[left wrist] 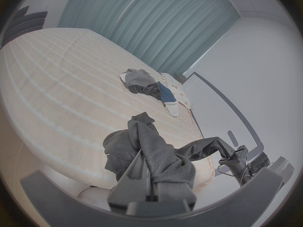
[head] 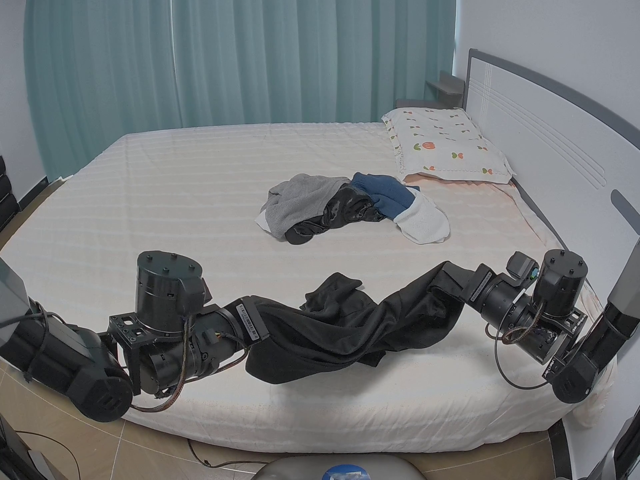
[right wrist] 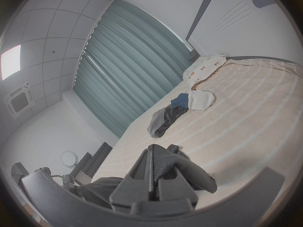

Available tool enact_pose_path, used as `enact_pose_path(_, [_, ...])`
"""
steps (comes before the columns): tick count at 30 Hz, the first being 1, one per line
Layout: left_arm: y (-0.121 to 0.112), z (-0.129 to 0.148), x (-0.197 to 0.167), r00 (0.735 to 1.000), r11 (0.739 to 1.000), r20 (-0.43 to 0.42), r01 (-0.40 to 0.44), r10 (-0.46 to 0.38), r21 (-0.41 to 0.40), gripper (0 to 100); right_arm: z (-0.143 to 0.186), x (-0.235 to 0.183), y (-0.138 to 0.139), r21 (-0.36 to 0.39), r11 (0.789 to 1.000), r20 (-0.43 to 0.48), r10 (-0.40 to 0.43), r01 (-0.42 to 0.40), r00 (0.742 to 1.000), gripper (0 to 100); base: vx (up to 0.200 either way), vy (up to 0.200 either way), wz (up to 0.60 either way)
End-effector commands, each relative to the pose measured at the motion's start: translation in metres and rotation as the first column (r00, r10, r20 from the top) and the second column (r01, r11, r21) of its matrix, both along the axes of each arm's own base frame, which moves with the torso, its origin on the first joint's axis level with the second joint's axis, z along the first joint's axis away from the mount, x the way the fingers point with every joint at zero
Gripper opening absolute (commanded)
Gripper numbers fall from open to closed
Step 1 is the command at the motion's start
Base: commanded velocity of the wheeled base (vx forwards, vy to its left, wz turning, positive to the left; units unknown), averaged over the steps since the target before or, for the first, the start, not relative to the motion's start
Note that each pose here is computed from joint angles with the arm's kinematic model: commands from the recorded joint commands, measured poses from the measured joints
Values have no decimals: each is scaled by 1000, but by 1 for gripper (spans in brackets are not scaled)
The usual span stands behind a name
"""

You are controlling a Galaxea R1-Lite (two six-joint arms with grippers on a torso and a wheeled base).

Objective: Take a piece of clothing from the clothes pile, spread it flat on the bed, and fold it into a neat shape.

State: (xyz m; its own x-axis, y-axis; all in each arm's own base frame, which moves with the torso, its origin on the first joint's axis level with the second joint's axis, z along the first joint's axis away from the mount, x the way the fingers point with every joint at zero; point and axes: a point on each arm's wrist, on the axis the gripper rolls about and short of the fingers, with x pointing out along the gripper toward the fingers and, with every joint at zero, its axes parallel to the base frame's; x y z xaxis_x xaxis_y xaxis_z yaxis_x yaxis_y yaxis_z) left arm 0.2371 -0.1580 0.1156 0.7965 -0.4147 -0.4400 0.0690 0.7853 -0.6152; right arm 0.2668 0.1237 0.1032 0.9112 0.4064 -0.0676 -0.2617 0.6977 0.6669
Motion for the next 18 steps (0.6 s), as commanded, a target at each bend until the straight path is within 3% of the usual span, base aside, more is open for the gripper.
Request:
enact_pose_path(1, [1, 1, 0, 1000, 1000, 4, -2, 2, -1, 0, 0, 0, 0, 1, 1000, 2, -1, 1, 1000, 0, 0, 200, 0])
enact_pose_path(18, [5, 10, 0, 999, 1000, 31, -13, 13, -21, 0, 5, 2, 0, 7, 1000, 22, -27, 27, 999, 0, 0, 200, 0])
